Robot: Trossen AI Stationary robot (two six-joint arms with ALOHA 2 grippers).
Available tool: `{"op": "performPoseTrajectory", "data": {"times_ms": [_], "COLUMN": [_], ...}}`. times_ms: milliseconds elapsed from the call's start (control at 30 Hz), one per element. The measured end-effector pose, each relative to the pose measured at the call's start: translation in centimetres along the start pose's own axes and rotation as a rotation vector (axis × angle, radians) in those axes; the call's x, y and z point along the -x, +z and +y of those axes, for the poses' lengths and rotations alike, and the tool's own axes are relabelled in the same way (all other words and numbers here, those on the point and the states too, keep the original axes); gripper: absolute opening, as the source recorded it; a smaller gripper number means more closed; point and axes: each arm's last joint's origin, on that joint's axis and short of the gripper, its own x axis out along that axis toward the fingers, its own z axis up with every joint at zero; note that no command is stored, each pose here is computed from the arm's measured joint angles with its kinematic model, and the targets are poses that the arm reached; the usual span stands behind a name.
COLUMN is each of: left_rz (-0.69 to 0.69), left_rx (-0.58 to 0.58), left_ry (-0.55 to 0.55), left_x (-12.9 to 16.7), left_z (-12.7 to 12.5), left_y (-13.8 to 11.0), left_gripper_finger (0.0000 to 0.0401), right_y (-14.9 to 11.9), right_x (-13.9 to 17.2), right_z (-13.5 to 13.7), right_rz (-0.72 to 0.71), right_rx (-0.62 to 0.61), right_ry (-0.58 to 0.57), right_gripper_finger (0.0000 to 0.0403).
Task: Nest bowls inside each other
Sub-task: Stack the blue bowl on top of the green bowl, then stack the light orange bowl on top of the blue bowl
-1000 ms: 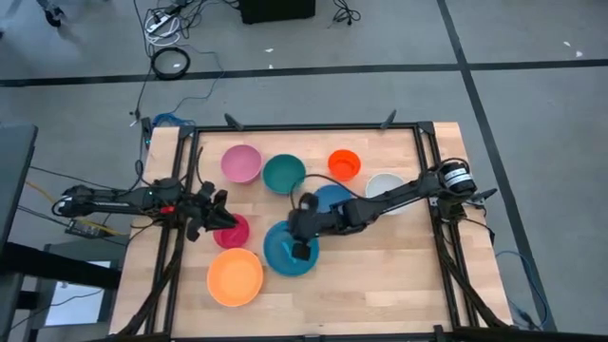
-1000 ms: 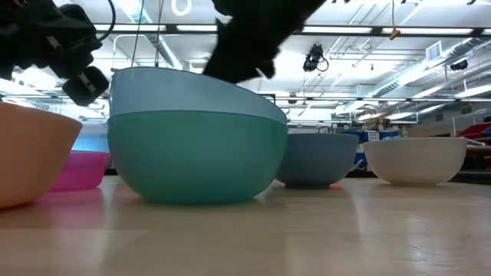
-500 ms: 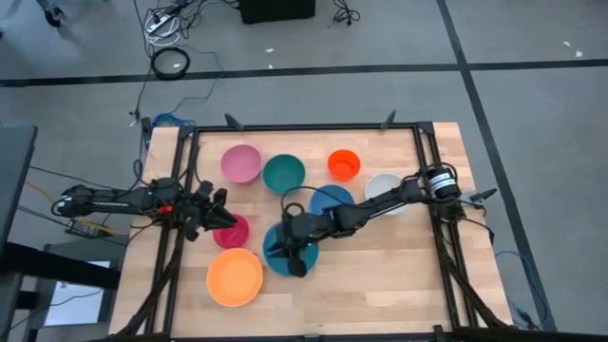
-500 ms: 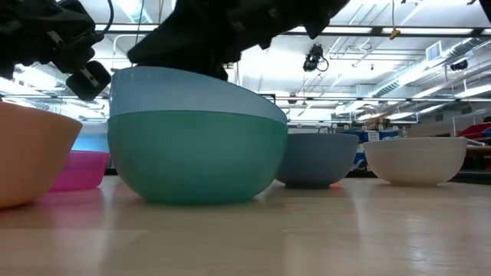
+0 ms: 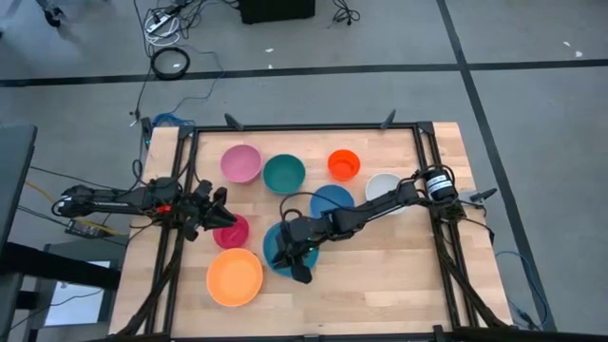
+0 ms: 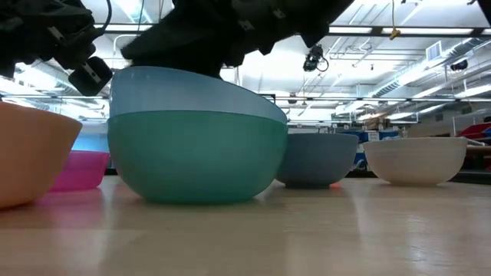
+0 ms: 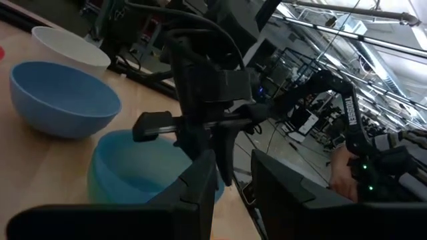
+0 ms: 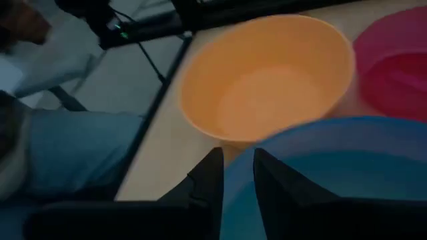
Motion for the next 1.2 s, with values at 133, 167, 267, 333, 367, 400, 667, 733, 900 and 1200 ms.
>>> {"op": "performPoseTrajectory", "data": {"times_ms": [133,167,267,333,367,400,667,733,900,1200], "left_rz": [0.0,0.0,-0.001,-0.002,-0.002,-0.002,-0.003,-0.003,-0.004,-0.022], "left_rx": [0.0,-0.001,-0.002,-0.003,-0.003,-0.003,-0.003,-0.002,-0.002,0.0], "left_ry": [0.001,0.0,0.003,0.004,0.005,0.005,0.007,0.01,0.008,0.011], "left_x": [0.0,0.0,0.0,0.0,0.0,0.0,0.0,0.0,0.0,0.0], "left_z": [0.0,0.0,0.0,0.0,0.0,0.0,0.0,0.0,0.0,-0.5], "left_y": [0.0,0.0,0.0,0.0,0.0,0.0,0.0,0.0,0.0,0.8], "left_gripper_finger": [0.0106,0.0106,0.0106,0.0106,0.0106,0.0106,0.0106,0.0106,0.0106,0.0106], "right_y": [-0.2,-0.2,-0.5,-0.6,-0.7,-0.7,-1.9,-2.3,-1.6,-0.2], "right_x": [-0.1,-0.2,-0.2,-0.2,-0.2,-0.2,-1.1,-1.4,-1.0,1.8], "right_z": [0.6,0.7,0.9,1.0,1.0,1.0,0.5,0.3,0.6,1.1], "right_rz": [0.01,0.011,0.026,0.039,0.043,0.046,0.1,0.105,0.065,0.118], "right_rx": [-0.01,-0.009,-0.025,-0.034,-0.035,-0.036,-0.087,-0.098,-0.054,0.014], "right_ry": [0.014,0.018,0.018,0.014,0.009,0.005,0.01,0.018,-0.005,-0.15], "right_gripper_finger": [0.0072,0.0072,0.0068,0.0066,0.0066,0.0065,0.0061,0.0061,0.006,0.0059]}}
